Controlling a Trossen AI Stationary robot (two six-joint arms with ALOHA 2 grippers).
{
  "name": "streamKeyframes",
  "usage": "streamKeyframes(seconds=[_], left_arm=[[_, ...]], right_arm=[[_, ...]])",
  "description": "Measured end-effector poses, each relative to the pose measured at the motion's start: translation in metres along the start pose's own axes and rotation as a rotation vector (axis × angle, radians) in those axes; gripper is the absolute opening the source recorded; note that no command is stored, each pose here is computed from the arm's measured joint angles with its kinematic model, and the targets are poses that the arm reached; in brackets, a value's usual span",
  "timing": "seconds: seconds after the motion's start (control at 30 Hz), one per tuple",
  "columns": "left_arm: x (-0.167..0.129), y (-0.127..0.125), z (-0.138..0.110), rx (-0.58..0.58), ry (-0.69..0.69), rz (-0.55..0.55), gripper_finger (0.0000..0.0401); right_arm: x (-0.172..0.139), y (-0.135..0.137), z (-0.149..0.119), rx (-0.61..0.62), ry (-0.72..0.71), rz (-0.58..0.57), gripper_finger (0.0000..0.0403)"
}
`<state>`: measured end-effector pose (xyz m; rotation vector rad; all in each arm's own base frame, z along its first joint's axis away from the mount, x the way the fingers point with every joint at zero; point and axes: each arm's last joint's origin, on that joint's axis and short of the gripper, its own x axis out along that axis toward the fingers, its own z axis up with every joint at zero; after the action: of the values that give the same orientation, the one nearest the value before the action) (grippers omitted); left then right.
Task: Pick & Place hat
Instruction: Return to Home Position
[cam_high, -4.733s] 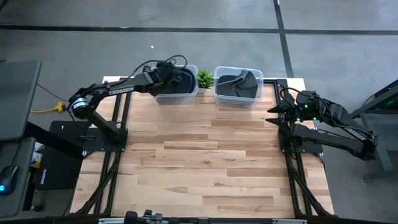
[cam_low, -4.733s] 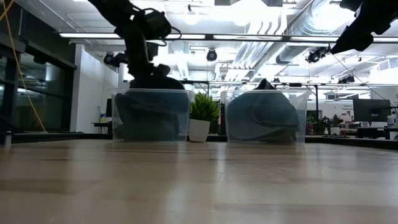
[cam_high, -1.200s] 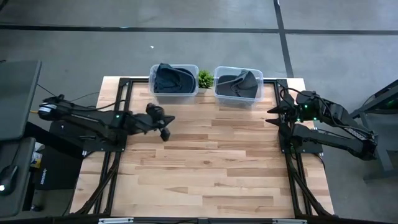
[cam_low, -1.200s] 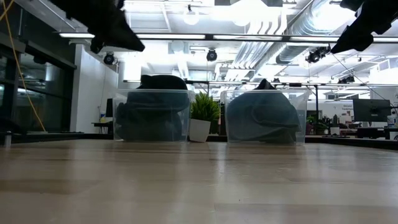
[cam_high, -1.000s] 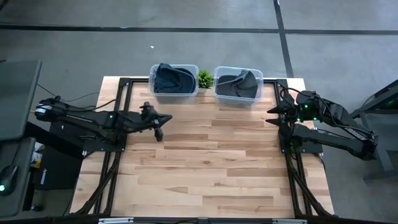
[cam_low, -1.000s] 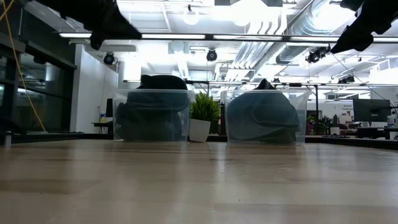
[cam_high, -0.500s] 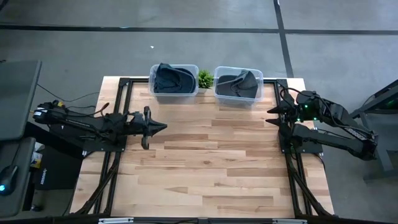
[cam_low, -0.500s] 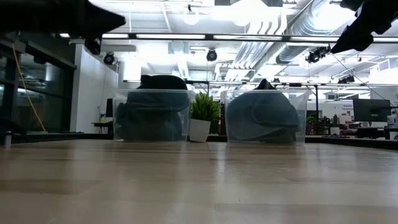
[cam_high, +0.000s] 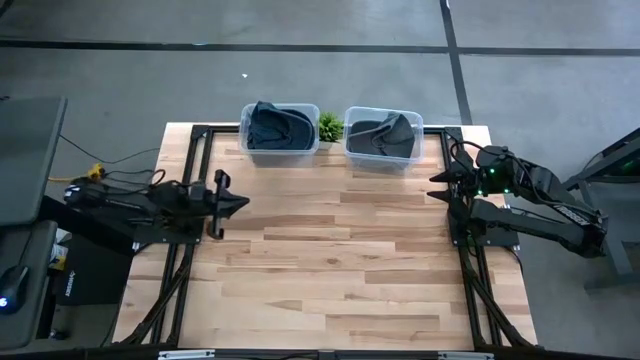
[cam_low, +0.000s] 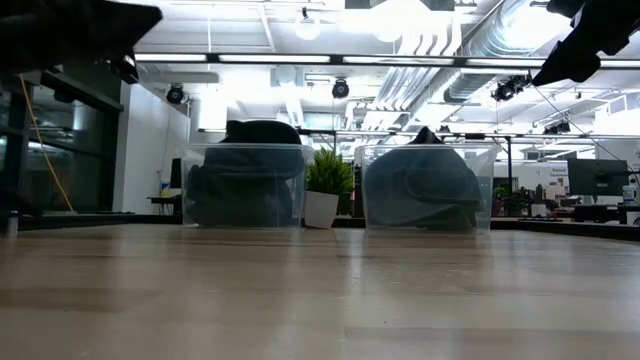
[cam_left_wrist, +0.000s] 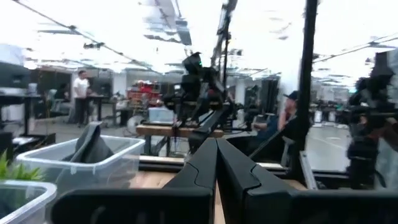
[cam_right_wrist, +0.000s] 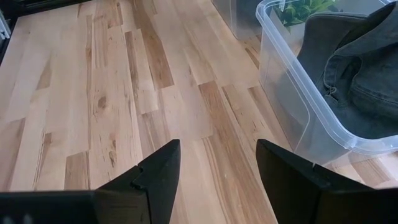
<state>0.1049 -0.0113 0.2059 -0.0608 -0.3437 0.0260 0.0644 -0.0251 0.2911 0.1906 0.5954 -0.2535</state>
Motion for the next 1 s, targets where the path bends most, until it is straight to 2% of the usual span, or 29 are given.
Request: streamKeyframes(seconds=[0.27, 0.47, 0.77, 1.0], left_arm=[[-0.012, 0.002, -0.005, 0.021, 0.070, -0.020, 0.0000], [-0.017, 0.004, -0.016, 0.046, 0.187, 0.034, 0.0000], [-0.019, 0.006, -0.024, 0.085, 0.268, 0.078, 0.0000], [-0.020, 0.006, -0.027, 0.132, 0.298, 0.062, 0.0000]], right_arm=[[0.000, 0.000, 0.000, 0.000, 0.000, 0.000, 0.0206], [0.000, 0.000, 0.000, -0.001, 0.000, 0.005, 0.0205], [0.000, 0.000, 0.000, -0.003, -0.001, 0.005, 0.0205], [0.000, 0.000, 0.000, -0.003, -0.001, 0.005, 0.0205]])
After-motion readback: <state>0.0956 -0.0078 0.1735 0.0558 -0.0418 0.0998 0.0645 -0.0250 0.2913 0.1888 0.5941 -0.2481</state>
